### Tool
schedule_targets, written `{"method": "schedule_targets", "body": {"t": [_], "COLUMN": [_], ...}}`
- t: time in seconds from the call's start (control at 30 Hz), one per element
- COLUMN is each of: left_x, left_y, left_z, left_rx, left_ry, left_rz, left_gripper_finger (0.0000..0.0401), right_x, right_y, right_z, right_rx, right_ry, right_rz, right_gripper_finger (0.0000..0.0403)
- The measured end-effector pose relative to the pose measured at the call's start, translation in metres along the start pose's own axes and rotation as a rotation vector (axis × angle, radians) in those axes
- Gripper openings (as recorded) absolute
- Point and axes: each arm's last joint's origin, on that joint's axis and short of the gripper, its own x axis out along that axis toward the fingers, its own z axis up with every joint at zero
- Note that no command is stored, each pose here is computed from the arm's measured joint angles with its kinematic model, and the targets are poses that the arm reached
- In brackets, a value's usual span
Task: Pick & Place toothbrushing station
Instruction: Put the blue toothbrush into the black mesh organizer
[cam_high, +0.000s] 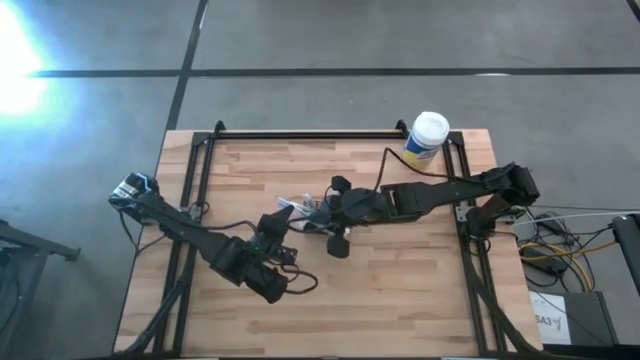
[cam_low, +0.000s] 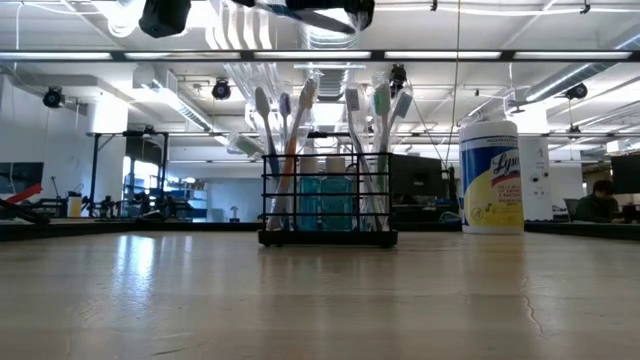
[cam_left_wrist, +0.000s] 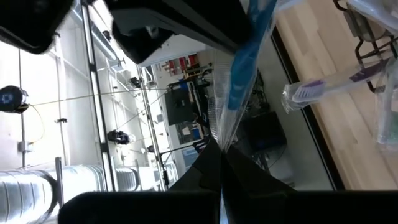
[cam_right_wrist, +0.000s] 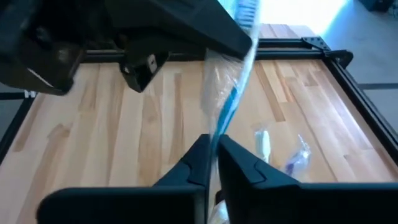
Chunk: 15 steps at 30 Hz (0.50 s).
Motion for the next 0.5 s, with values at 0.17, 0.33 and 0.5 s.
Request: {"method": "schedule_targets", "body": {"t": [0.17,0.33,0.5], "left_x": [0.0003,0.0004,0.0001], "left_y": [0.0002,0.0003,0.0011], "left_z": [0.0002,0.0001,-0.0003], "left_rx": [-0.001,0.000,-0.002], "left_ry": [0.001,0.003,0.022], "left_rz": [0.001,0.004,0.032], "left_gripper_finger": [0.0004,0.0006,0.0006], "right_x": [-0.0029,-0.0044,-0.0055], "right_y": [0.0005,0.0003,-0.0001], "right_z": [0.0018,0.0026,0.0020], "right_rx": [-0.013,-0.023,-0.030], "right_ry": [-0.011,-0.015,-0.005], "right_rz": [0.010,0.011,0.010], "right_gripper_finger": [0.0008,0.0008,0.0008]}}
